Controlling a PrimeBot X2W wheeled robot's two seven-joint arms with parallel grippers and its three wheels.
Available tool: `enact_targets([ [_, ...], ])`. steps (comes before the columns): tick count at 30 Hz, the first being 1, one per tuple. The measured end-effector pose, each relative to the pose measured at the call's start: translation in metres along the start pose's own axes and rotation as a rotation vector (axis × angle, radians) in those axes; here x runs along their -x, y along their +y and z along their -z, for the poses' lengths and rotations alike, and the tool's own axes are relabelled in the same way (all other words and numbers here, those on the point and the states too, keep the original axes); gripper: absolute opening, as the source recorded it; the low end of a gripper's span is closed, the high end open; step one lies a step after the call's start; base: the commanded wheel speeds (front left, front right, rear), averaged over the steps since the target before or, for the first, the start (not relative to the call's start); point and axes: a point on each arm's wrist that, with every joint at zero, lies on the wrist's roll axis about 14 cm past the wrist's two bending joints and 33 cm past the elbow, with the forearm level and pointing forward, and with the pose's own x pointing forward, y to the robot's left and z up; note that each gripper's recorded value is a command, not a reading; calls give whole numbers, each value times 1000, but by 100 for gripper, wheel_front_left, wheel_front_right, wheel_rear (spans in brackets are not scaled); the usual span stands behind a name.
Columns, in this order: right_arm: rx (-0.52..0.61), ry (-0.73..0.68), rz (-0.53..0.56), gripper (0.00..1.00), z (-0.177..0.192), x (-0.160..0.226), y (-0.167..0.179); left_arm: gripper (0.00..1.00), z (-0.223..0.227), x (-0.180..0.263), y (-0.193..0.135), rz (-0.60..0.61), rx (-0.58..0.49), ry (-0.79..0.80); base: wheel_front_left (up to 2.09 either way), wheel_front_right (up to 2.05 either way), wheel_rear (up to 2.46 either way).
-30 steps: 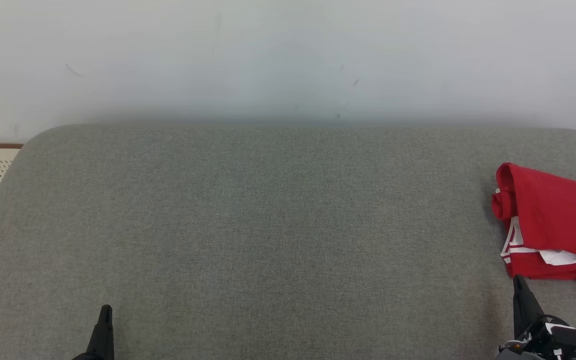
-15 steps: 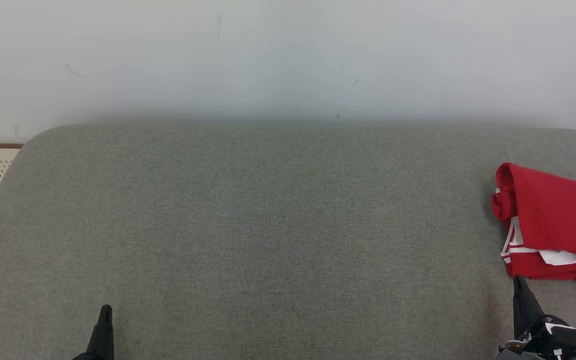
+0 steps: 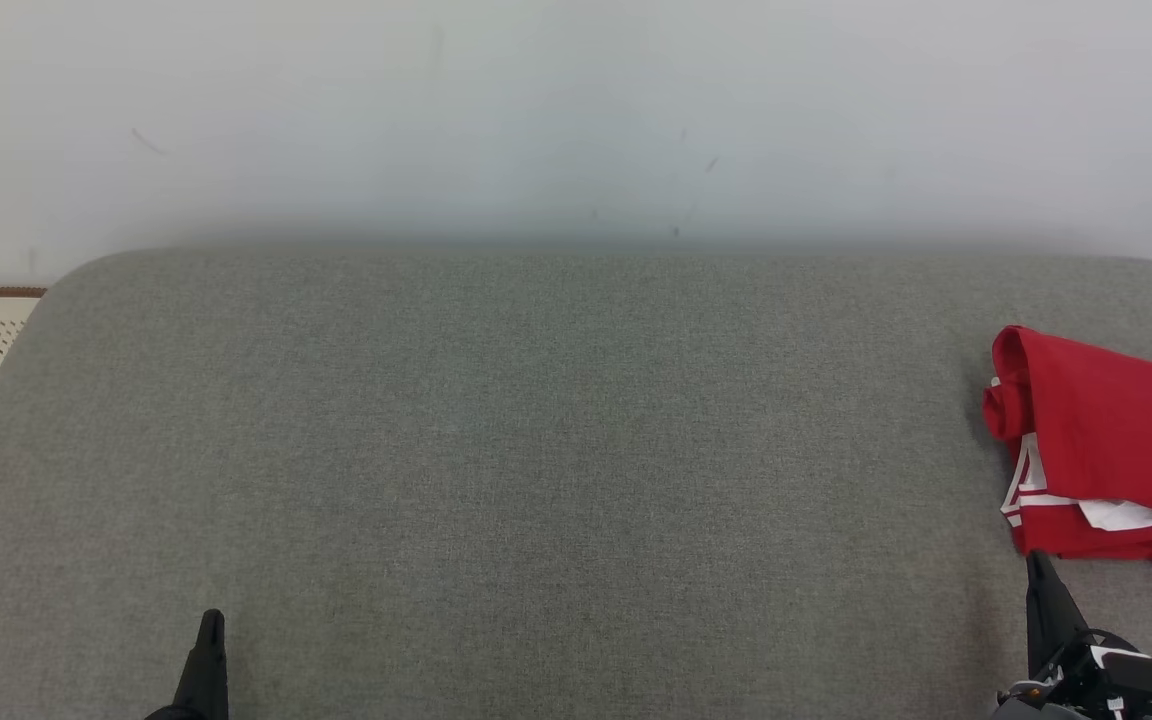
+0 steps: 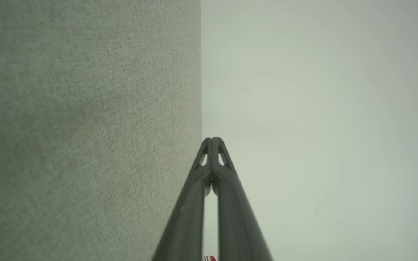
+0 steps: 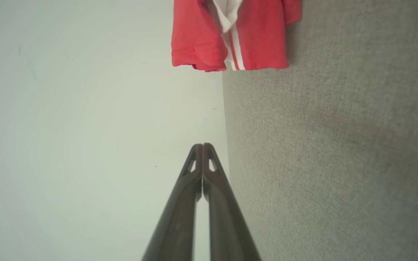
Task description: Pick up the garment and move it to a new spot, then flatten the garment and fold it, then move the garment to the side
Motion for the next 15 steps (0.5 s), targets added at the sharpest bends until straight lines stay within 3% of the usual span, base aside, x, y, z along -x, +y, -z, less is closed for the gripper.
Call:
enact_targets([
  [15,0,0,0,0,0,0,0,0,0,0,0,0,0,0,0,0,0],
])
